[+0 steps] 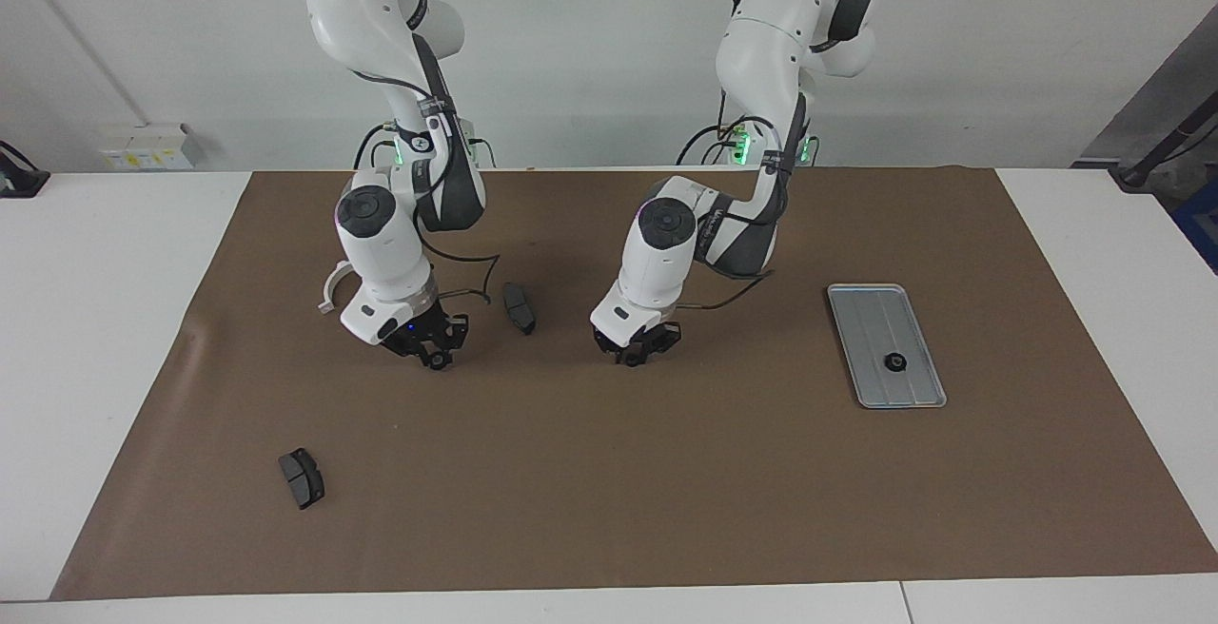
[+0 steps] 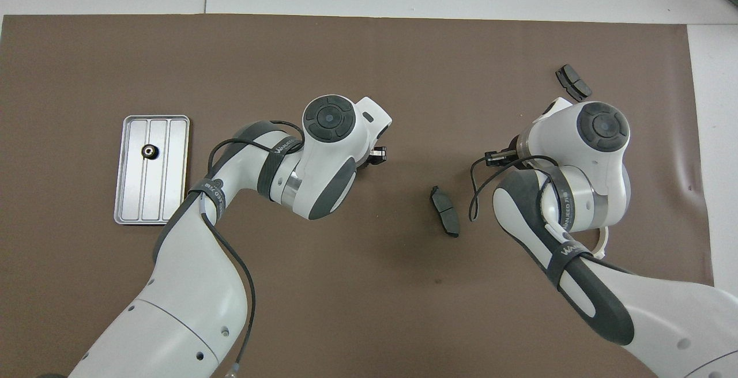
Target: Pick bearing gear from pile to tray
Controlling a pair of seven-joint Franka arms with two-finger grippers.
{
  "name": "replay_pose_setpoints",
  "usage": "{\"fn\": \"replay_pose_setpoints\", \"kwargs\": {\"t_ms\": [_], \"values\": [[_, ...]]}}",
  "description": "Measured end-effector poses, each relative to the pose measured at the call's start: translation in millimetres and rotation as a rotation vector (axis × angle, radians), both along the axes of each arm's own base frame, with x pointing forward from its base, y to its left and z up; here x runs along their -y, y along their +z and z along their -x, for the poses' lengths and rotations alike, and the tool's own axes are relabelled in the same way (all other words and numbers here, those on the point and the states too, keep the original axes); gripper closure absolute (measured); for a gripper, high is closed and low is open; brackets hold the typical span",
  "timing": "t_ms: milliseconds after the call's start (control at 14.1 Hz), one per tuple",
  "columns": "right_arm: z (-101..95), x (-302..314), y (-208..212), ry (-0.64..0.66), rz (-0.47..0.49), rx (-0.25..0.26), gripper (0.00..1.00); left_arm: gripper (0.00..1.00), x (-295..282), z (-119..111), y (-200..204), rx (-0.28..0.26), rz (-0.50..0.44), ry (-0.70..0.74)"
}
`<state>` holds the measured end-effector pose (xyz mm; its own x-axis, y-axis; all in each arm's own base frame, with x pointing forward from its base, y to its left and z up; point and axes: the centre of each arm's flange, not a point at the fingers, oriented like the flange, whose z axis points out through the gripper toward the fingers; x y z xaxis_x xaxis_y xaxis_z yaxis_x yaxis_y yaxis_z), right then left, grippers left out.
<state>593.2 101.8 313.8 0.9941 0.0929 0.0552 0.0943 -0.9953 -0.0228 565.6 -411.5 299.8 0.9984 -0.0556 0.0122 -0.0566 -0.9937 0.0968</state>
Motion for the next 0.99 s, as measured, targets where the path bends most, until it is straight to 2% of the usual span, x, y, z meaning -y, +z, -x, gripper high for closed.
{"fn": "replay_pose_setpoints", "kwargs": {"t_ms": [355,780,993], "values": [[-13.2,-25.5,49.5,-0.104,-0.049,0.014,0.65,0.75,-0.2,-0.2,0.3,0.001,0.000,0.001],[-21.4,-57.2,80.0,-0.211,-0.096,0.059,0.65,0.75,-5.9,-4.8,0.9,0.006,-0.004,0.011],[-19.9,-80.8,90.6,-0.253,-0.120,0.068,0.65,0.75,-38.1,-33.7,19.4,0.041,-0.001,0.071]]}}
